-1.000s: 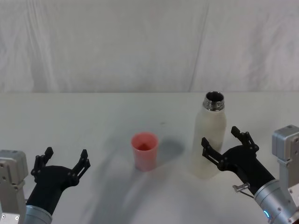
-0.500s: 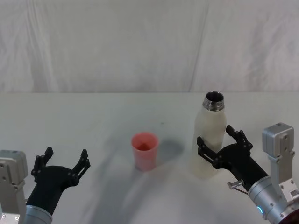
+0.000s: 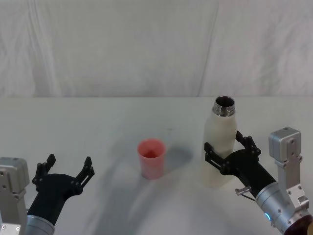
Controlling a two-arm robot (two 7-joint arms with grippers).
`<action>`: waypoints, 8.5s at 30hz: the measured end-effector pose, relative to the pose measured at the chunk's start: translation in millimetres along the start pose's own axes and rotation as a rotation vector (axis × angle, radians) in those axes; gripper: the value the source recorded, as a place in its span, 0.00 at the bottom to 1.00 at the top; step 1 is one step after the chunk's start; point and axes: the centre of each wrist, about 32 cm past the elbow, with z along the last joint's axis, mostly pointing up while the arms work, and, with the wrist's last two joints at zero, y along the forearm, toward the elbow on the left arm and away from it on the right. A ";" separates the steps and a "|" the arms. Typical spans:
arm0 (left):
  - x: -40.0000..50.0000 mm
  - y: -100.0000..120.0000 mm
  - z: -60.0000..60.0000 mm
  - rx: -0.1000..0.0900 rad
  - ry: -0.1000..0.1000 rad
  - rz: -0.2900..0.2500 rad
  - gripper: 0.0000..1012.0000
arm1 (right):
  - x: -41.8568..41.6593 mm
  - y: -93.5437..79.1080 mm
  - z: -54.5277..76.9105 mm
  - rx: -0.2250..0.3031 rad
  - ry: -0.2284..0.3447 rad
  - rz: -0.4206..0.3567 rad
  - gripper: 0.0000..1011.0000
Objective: Grasp the thermos with one hand and pour water into the cup lid.
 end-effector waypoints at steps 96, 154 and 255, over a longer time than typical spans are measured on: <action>0.0 0.0 0.0 0.000 0.000 0.000 0.99 | -4.8 14.8 2.0 -0.012 0.057 0.020 0.95; 0.0 0.0 0.0 0.000 0.000 0.000 0.99 | 43.0 75.1 12.7 0.081 -0.839 0.289 0.95; 0.0 0.0 0.0 0.000 0.000 0.000 0.99 | 43.3 109.2 18.1 0.050 -1.348 0.223 0.95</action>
